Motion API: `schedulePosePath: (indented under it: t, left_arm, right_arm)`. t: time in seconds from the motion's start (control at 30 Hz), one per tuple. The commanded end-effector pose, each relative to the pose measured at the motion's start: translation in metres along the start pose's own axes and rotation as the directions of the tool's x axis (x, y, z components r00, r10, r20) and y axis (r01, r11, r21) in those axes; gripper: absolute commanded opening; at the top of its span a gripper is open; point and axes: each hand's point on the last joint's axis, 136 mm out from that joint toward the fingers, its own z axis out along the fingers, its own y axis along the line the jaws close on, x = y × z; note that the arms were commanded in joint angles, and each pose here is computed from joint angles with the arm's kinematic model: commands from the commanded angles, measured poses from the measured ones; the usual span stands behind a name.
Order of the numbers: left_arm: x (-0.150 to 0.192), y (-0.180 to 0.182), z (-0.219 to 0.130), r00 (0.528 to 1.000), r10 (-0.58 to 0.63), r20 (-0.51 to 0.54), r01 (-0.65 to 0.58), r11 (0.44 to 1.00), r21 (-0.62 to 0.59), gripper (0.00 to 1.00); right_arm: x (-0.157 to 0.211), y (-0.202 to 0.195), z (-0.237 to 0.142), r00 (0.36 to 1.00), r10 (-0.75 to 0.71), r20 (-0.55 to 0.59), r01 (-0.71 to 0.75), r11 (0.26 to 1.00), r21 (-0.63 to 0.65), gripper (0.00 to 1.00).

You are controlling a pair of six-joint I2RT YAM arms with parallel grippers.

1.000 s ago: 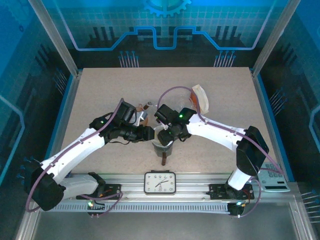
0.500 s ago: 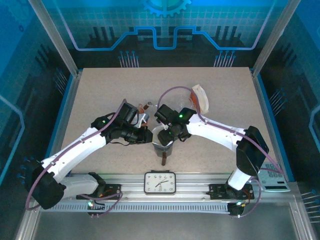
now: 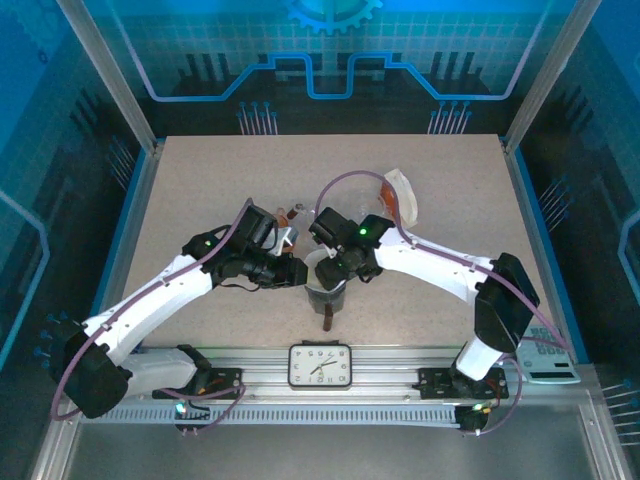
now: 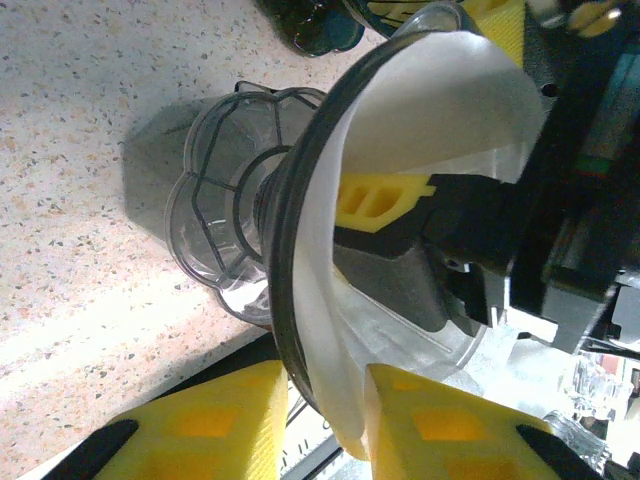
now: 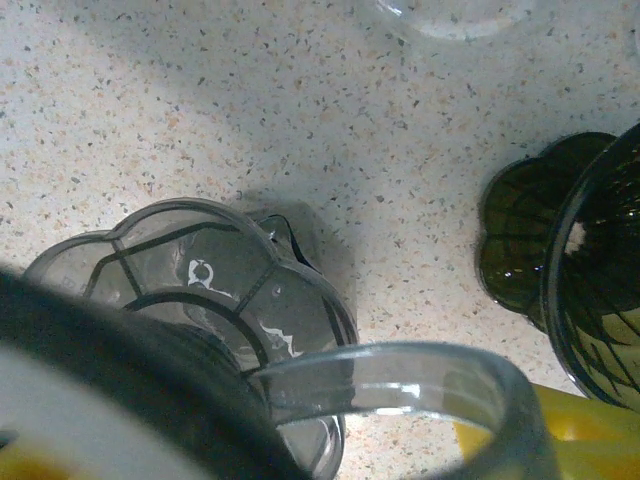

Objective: Place the coffee filter in the dripper

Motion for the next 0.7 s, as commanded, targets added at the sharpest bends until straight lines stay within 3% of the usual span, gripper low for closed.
schedulePosePath:
  t: [0.0,0.33,0.67]
  left_arm:
    - [0.003,0.0,0.003,1.0,-0.004,-0.016,0.004,1.0,0.002,0.28]
    - [0.003,0.002,0.003,1.0,-0.005,-0.014,0.005,1.0,0.0,0.29]
    - [0.001,0.001,0.002,1.0,-0.008,-0.001,0.008,1.0,0.0,0.31]
  right_arm:
    - [-0.013,0.003,-0.029,0.997,0.01,0.077,-0.01,1.0,-0.002,0.68]
    - [-0.009,-0.002,-0.044,0.995,0.017,0.095,-0.017,1.0,0.009,0.68]
    - [-0.019,-0.013,-0.099,0.959,0.037,0.282,-0.037,0.999,-0.004,0.69]
